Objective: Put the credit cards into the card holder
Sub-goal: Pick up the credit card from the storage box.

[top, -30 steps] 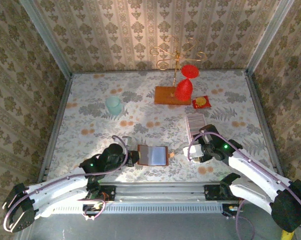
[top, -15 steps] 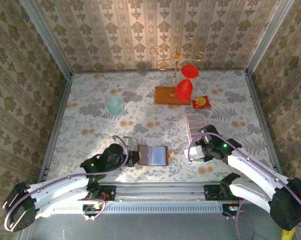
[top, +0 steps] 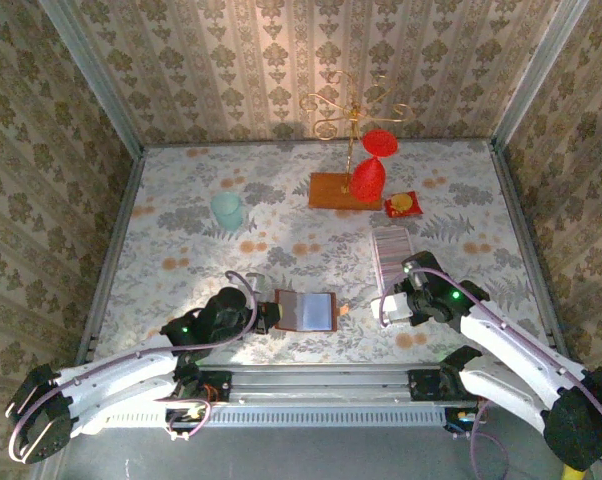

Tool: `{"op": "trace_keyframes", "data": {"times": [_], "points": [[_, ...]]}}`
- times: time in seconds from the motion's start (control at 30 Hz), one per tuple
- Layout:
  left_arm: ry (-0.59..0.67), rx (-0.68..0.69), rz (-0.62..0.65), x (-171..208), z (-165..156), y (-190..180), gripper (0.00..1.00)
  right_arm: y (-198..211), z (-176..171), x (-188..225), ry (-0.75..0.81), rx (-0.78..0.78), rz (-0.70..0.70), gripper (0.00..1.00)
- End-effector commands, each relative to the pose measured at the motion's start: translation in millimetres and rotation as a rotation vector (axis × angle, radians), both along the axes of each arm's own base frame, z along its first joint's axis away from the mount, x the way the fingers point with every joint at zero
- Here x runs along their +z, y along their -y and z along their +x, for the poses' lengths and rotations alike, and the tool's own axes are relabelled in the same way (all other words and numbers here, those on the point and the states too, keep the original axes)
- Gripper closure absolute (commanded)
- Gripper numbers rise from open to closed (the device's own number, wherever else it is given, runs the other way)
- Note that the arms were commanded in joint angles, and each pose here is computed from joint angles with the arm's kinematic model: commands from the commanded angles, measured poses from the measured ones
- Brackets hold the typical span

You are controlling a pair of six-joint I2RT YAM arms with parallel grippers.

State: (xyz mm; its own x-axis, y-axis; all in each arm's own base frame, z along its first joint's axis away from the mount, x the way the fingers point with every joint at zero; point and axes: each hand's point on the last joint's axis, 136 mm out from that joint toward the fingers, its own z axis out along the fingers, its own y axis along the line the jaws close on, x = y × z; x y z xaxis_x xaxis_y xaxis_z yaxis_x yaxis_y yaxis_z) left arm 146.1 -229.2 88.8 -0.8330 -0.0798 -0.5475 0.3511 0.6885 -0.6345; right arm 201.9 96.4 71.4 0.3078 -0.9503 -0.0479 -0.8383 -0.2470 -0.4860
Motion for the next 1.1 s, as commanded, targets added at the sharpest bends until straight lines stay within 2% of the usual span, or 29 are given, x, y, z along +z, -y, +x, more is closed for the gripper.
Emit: {"op": "trace_keyframes", "data": {"times": [0.0,0.17,0.43,0.63,0.83,0.9,1.0,1.07], "points": [[-0.006,0.002,-0.025,0.1,-0.2,0.8,1.0,4.4,7.4,8.0,0.047,-0.027,-0.005,0.88],[-0.009,0.003,-0.03,0.6,-0.4,1.4,1.0,4.3,8.1,12.2,0.057,-0.035,0.005,0.88],[-0.014,0.006,-0.036,0.8,-0.3,1.9,1.0,5.3,4.3,21.5,0.062,-0.044,0.014,0.99],[-0.013,0.003,-0.028,2.7,-0.1,2.4,1.0,6.3,-28.6,28.6,-0.029,-0.033,0.054,1.0],[-0.021,0.011,0.024,3.3,0.9,-1.5,1.0,-5.7,-65.0,54.3,-0.165,-0.129,0.237,1.0],[-0.018,0.009,0.021,4.2,1.2,-0.6,1.0,-14.2,-65.2,70.0,-0.174,-0.194,0.331,1.0],[-0.026,0.004,0.024,4.5,1.1,1.5,1.0,-28.9,-40.7,109.8,-0.146,-0.464,0.59,1.0],[-0.038,-0.002,0.035,3.6,0.7,3.5,1.0,-40.7,-30.0,134.4,-0.197,-0.629,0.769,1.0]]}}
